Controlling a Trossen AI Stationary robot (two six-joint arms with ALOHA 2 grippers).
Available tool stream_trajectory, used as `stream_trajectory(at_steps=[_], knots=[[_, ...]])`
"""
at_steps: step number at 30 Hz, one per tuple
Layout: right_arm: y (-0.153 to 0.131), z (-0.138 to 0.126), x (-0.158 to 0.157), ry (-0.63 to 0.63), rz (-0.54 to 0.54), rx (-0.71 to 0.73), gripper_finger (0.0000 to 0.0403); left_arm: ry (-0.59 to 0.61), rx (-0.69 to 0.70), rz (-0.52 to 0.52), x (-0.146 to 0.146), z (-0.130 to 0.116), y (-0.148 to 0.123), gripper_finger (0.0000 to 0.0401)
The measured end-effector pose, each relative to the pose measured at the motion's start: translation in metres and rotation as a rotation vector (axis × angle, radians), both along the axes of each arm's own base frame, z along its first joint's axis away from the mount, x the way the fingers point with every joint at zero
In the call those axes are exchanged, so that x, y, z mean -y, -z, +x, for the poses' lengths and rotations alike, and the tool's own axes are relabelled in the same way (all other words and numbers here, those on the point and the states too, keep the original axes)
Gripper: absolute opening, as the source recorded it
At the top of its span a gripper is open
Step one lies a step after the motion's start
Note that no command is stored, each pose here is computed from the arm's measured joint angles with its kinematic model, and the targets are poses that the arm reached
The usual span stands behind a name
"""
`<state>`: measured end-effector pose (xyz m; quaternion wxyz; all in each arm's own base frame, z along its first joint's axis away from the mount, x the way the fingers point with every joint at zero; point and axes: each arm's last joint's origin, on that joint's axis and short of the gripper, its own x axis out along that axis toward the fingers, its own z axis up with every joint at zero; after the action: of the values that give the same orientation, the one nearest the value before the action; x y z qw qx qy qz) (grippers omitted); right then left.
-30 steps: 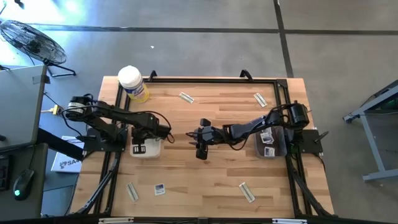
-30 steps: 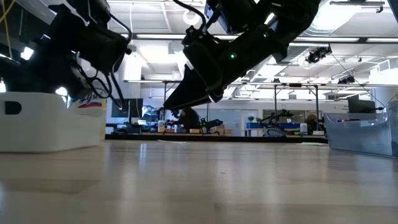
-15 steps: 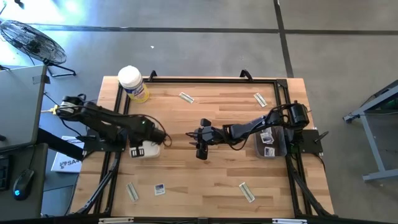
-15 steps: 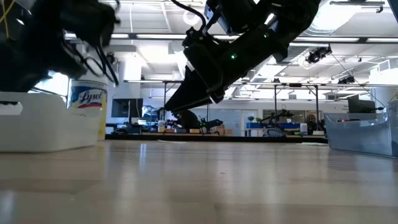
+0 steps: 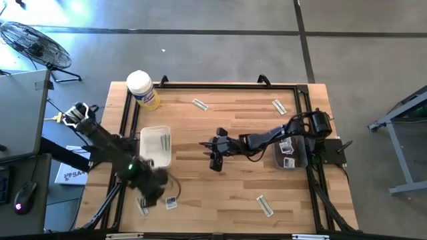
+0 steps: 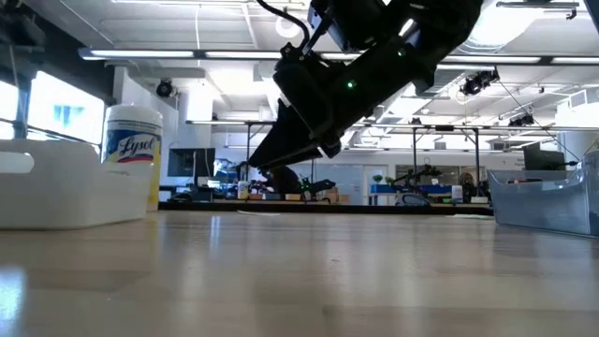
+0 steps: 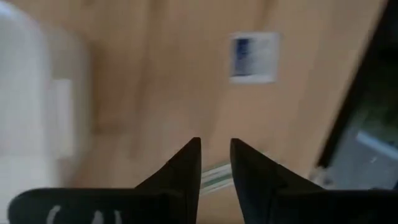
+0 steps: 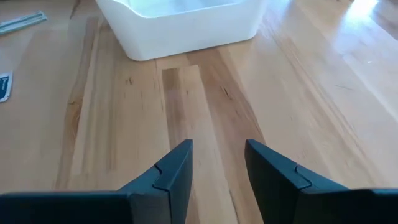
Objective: Pick & Place First Aid Supplies
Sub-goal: Put the green bandage into the white bin
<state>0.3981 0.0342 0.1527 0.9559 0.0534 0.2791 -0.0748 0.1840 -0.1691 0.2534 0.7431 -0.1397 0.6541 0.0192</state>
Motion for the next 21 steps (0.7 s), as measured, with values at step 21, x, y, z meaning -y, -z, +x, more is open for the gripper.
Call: stream_trajectory(at_steps=[21], knots=[[-0.051,-0.015,-0.045,-0.098,-0.201,0.145,0.014,-0.241,-0.129,0.052,0.149,-0.038,0.082,0.0082]])
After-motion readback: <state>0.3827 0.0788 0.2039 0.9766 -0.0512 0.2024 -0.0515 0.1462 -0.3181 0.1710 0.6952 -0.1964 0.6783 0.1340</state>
